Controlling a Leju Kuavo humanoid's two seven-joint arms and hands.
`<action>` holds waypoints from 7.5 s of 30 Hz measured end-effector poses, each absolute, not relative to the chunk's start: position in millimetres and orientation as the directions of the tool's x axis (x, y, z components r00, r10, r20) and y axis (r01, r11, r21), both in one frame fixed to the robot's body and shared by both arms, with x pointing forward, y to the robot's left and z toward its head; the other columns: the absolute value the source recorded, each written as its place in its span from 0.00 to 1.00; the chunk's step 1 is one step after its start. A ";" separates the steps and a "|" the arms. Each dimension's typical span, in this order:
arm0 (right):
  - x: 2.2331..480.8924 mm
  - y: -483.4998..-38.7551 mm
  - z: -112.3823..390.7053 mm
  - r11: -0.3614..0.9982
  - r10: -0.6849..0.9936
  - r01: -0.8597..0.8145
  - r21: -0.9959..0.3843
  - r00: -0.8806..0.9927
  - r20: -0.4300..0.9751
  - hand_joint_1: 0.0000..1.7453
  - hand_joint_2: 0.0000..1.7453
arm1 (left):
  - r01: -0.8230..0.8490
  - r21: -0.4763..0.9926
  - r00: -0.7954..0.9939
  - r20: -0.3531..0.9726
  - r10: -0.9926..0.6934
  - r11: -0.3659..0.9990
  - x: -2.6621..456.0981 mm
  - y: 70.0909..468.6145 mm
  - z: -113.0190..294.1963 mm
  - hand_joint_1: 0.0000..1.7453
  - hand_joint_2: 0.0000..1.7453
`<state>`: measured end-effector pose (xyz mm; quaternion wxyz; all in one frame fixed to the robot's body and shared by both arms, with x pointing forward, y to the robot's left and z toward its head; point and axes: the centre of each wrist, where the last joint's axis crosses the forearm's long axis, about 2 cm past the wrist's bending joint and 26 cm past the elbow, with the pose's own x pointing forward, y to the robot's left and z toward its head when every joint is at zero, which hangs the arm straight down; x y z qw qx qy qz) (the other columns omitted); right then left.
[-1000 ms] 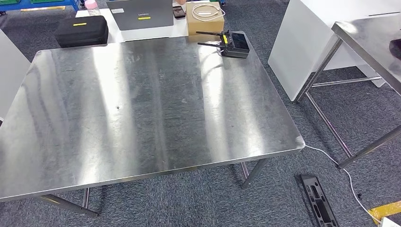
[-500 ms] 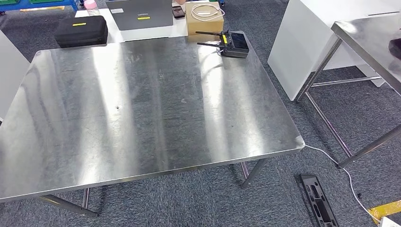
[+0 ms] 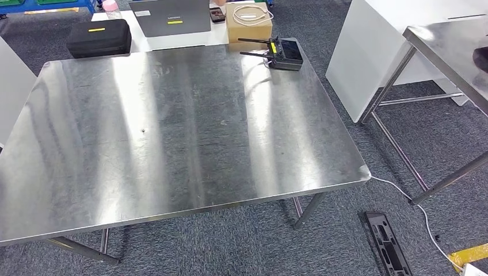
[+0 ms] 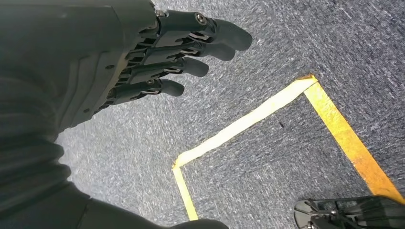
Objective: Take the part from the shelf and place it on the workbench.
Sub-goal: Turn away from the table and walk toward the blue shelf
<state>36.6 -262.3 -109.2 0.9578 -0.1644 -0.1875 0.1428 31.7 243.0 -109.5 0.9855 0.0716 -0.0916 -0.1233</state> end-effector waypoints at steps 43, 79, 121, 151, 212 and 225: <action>4.1 -292.7 -111.3 1.000 -0.023 0.025 -0.003 0.971 0.239 0.00 1.00 | -0.037 -0.011 0.973 0.229 0.038 0.999 1.7 285.2 -111.4 0.00 1.00; 4.3 -293.7 -111.1 1.000 -0.023 0.025 -0.002 0.970 0.243 0.00 1.00 | -0.018 -0.010 0.973 0.229 0.020 1.000 1.1 285.6 -111.4 0.00 1.00; 38.1 -282.0 -108.9 0.938 0.221 -0.125 -0.323 0.934 0.281 0.00 0.00 | 0.235 0.158 0.943 0.201 -0.264 0.959 31.3 259.7 -109.8 0.00 0.00; 50.7 -235.0 -105.0 0.918 0.333 -0.176 -0.355 0.828 0.451 0.00 0.00 | 0.246 0.105 0.897 0.351 -0.268 0.963 46.7 213.7 -104.7 0.00 0.00; 51.3 -230.0 -104.6 0.935 0.239 -0.092 -0.343 0.877 0.416 0.00 0.00 | 0.218 0.114 0.945 0.224 -0.239 0.969 49.5 218.2 -105.1 0.00 0.00; 49.9 -232.3 -105.0 0.932 0.230 -0.079 -0.354 0.883 0.409 0.00 0.00 | 0.225 0.174 0.950 0.178 -0.255 0.959 49.5 223.4 -105.6 0.00 0.00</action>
